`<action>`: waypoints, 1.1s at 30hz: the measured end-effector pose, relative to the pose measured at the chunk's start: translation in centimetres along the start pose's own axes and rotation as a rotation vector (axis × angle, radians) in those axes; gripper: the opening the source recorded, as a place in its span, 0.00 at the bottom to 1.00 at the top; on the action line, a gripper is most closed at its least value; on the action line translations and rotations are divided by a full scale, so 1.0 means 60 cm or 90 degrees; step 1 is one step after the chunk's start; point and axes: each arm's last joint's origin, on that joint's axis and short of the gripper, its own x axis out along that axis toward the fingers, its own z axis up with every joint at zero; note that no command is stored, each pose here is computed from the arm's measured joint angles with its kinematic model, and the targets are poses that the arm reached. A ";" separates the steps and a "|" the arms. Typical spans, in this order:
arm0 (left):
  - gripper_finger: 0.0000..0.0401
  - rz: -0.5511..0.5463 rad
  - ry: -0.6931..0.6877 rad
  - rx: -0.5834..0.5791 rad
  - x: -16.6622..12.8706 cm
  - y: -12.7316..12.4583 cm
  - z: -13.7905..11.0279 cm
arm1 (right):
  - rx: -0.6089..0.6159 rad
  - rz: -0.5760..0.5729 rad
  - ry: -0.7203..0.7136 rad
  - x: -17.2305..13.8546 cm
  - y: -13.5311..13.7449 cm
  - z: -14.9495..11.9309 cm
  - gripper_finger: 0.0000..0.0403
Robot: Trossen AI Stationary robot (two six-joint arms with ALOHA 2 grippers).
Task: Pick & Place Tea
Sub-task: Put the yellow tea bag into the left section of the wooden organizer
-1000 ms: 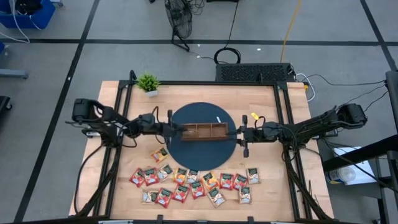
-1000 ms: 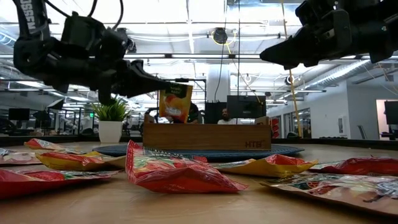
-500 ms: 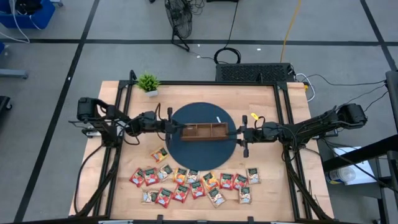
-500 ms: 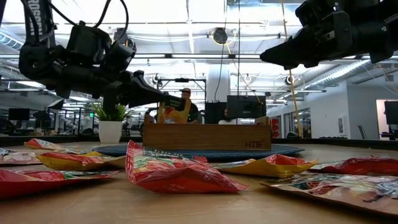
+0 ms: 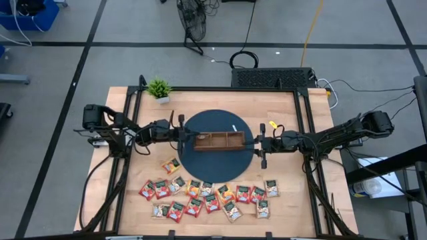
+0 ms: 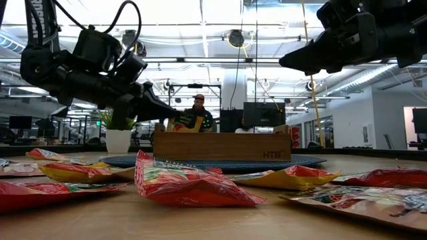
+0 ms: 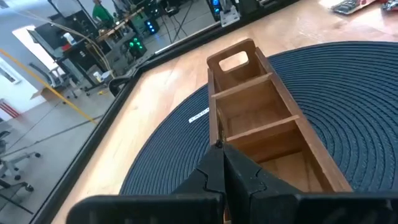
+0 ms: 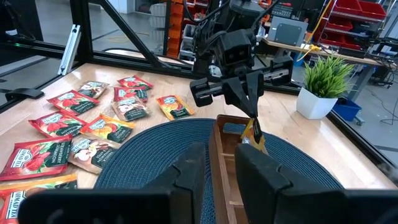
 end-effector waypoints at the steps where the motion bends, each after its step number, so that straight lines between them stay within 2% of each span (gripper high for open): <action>1: 0.00 0.000 0.000 -0.003 0.000 0.000 0.000 | 0.000 0.000 0.000 0.000 0.000 0.000 0.19; 4: 0.03 0.010 0.003 -0.022 0.000 0.001 0.000 | -0.003 0.000 0.000 0.000 0.000 0.000 0.19; 8: 0.08 0.056 0.023 -0.059 0.000 0.004 -0.002 | -0.004 0.000 0.000 0.000 0.000 0.000 0.19; 12: 0.13 0.092 0.038 -0.065 -0.001 0.007 -0.003 | -0.004 0.000 0.000 0.000 0.000 0.000 0.19; 19: 0.19 0.095 0.035 -0.067 -0.001 0.006 -0.001 | -0.004 0.000 0.001 0.000 0.000 0.000 0.19; 24: 0.18 0.090 0.023 -0.051 0.000 0.002 0.004 | -0.004 0.000 0.001 0.000 0.000 0.000 0.19; 27: 0.18 0.097 -0.012 -0.053 -0.001 0.001 0.014 | -0.004 0.000 0.001 0.000 0.000 0.000 0.19; 31: 0.18 0.104 -0.090 -0.182 0.002 0.001 0.037 | -0.005 0.000 0.000 0.000 0.000 0.000 0.19; 33: 0.17 0.083 -0.075 -0.197 0.013 0.002 0.051 | -0.007 0.000 0.000 0.000 0.000 0.000 0.19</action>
